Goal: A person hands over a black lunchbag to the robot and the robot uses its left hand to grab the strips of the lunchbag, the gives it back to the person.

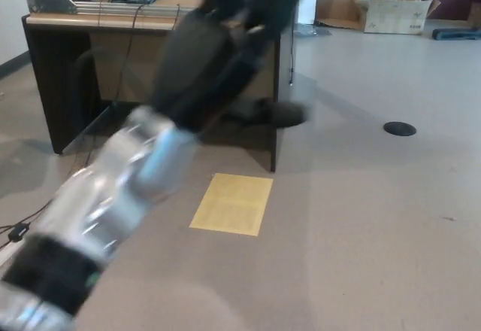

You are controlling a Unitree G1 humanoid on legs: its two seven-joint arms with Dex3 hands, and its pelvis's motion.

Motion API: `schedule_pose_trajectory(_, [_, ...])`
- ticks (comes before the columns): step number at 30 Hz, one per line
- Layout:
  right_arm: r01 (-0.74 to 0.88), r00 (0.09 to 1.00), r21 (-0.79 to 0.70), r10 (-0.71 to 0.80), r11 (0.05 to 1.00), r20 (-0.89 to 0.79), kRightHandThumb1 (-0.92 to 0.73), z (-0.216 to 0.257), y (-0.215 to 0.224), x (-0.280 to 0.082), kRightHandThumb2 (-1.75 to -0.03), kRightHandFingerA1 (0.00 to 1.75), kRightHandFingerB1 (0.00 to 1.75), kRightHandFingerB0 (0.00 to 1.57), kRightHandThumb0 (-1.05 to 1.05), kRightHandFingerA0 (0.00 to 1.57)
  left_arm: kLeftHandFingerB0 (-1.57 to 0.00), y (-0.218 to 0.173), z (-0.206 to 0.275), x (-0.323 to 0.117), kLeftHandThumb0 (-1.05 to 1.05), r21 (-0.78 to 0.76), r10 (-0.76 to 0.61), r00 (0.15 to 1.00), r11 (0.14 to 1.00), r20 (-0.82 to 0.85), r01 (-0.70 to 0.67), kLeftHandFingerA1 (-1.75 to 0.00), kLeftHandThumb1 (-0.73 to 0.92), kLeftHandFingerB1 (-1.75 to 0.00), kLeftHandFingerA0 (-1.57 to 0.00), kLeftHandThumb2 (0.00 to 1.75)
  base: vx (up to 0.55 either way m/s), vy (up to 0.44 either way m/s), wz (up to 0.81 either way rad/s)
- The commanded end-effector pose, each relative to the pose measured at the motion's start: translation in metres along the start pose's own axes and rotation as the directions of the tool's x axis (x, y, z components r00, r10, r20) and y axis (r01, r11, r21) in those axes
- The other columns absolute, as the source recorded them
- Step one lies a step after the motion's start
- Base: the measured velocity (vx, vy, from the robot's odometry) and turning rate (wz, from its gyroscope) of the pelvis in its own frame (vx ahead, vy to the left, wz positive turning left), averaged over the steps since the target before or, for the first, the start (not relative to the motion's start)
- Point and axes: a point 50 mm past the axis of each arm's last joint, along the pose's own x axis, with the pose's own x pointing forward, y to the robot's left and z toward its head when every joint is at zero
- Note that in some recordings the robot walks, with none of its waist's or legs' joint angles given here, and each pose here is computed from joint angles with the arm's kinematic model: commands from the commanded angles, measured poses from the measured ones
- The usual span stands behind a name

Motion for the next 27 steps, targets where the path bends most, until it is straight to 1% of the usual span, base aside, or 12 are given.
schedule_pose_trajectory(1, [0.032,0.999,0.007,-0.031,0.999,-0.031,-0.84,-0.006,-0.004,-0.003,-0.66,0.43,0.38,0.4,-0.71,0.41,-0.07,0.039,-0.054,-0.176,-0.65,-0.153,-0.173,0.917,0.98,-0.358,0.126,-0.21,0.41,-0.22,-0.05,0.77,0.0,0.0,0.0])
schedule_pose_trajectory(6, [0.042,0.998,-0.006,-0.042,0.999,-0.048,-0.86,-0.012,-0.004,-0.008,-0.66,0.43,0.38,0.43,-0.74,0.41,-0.1,0.029,-0.048,-0.238,-0.67,-0.209,-0.237,0.832,0.966,-0.502,0.15,-0.25,0.43,-0.27,-0.06,0.76,0.0,0.0,0.0])
schedule_pose_trajectory(7, [0.04,0.998,-0.001,-0.04,0.999,-0.053,-0.66,-0.013,-0.003,-0.009,-1.06,0.57,0.53,0.36,-0.68,0.38,-0.09,0.028,-0.045,-0.258,-0.69,-0.214,-0.259,0.799,0.963,-0.543,0.166,-0.27,0.45,-0.26,-0.06,0.78,0.0,0.0,0.0])
schedule_pose_trajectory(10, [0.041,0.998,0.013,-0.04,0.999,-0.053,-0.66,-0.013,-0.003,-0.009,-1.06,0.57,0.53,0.36,-0.68,0.38,-0.09,0.027,-0.043,-0.27,-0.69,-0.211,-0.274,0.779,0.96,-0.563,0.185,-0.27,0.45,-0.26,-0.06,0.78,0.0,0.0,0.0])
schedule_pose_trajectory(11, [0.034,0.998,-0.001,-0.034,0.999,-0.054,-0.82,-0.014,-0.002,-0.011,-0.69,0.45,0.39,0.41,-0.77,0.43,-0.1,0.023,-0.037,-0.309,-0.7,-0.265,-0.34,0.692,0.939,-0.637,0.217,-0.28,0.47,-0.28,-0.06,0.79,0.0,0.0,0.0])
schedule_pose_trajectory(12, [0.031,0.998,-0.007,-0.031,0.999,-0.053,-0.86,-0.015,-0.002,-0.012,-0.66,0.44,0.39,0.44,-0.74,0.43,-0.1,0.021,-0.032,-0.33,-0.7,-0.292,-0.373,0.639,0.927,-0.673,0.233,-0.28,0.47,-0.29,-0.06,0.79,0.0,0.0,0.0])
schedule_pose_trajectory(16, [0.03,0.998,-0.019,-0.031,0.999,-0.054,-0.87,-0.015,-0.002,-0.011,-0.66,0.44,0.38,0.44,-0.75,0.43,-0.1,0.021,-0.029,-0.346,-0.7,-0.313,-0.396,0.592,0.918,-0.702,0.243,-0.27,0.47,-0.3,-0.06,0.79,0.0,0.0,0.0])
schedule_pose_trajectory(18, [0.033,0.998,-0.01,-0.033,0.999,-0.059,-0.86,-0.016,-0.002,-0.013,-0.66,0.44,0.39,0.44,-0.74,0.43,-0.11,0.019,-0.022,-0.374,-0.71,-0.343,-0.42,0.513,0.907,-0.749,0.243,-0.33,0.48,-0.33,-0.06,0.78,0.0,0.0,0.0])
schedule_pose_trajectory(19, [0.033,0.998,-0.008,-0.034,0.999,-0.059,-0.66,-0.016,-0.002,-0.013,-1.07,0.57,0.53,0.36,-0.69,0.38,-0.11,0.018,-0.02,-0.388,-0.71,-0.358,-0.437,0.453,0.899,-0.777,0.252,-0.32,0.47,-0.33,-0.06,0.79,0.0,0.0,0.0])
schedule_pose_trajectory(23, [0.036,0.998,-0.01,-0.037,0.999,-0.06,-0.67,-0.016,-0.003,-0.013,-1.07,0.57,0.52,0.35,-0.7,0.38,-0.11,0.017,-0.019,-0.396,-0.73,-0.366,-0.449,0.421,0.892,-0.788,0.266,-0.36,0.49,-0.34,-0.05,0.79,0.0,0.0,0.0])
schedule_pose_trajectory(24, [0.039,0.997,-0.008,-0.04,0.999,-0.063,-0.8,-0.017,-0.003,-0.014,-0.69,0.45,0.39,0.41,-0.75,0.44,-0.1,0.018,-0.016,-0.408,-0.75,-0.379,-0.469,0.369,0.878,-0.803,0.292,-0.37,0.52,-0.35,-0.05,0.82,0.0,0.0,0.0])
schedule_pose_trajectory(27, [0.045,0.997,-0.004,-0.046,0.999,-0.06,-0.8,-0.016,-0.005,-0.012,-0.69,0.45,0.39,0.41,-0.75,0.44,-0.1,0.017,-0.018,-0.41,-0.75,-0.386,-0.469,0.361,0.879,-0.806,0.279,-0.37,0.52,-0.35,-0.05,0.82,0.0,0.0,0.0])
